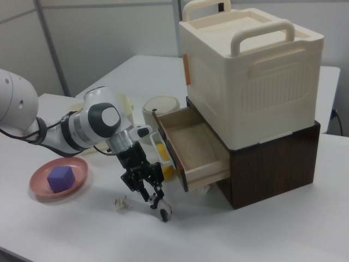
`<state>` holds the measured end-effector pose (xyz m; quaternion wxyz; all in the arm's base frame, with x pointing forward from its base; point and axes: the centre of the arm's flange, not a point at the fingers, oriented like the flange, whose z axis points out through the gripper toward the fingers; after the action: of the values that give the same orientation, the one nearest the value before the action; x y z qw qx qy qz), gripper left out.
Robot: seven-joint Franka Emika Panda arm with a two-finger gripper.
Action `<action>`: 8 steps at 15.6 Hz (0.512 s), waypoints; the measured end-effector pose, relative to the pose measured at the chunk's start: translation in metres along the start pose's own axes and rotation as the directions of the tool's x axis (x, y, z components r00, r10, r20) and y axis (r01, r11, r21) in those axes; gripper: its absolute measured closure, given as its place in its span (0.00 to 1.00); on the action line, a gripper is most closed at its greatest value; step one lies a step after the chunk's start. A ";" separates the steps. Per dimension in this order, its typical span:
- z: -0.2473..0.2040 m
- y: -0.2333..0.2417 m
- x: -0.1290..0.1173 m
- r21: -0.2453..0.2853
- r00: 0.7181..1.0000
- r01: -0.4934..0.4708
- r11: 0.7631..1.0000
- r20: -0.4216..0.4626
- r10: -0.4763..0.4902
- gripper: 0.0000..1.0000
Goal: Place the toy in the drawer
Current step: 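Close the gripper on the panda figurine and lift it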
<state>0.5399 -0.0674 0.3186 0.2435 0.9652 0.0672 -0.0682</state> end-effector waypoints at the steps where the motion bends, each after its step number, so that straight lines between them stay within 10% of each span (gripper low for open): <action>1: 0.000 0.000 0.000 0.000 1.000 -0.006 1.000 0.000 0.006 0.46; 8: -0.001 0.001 0.000 0.000 1.000 -0.028 1.000 -0.001 0.028 0.46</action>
<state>0.5400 -0.0677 0.3194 0.2444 0.9660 0.0538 -0.0643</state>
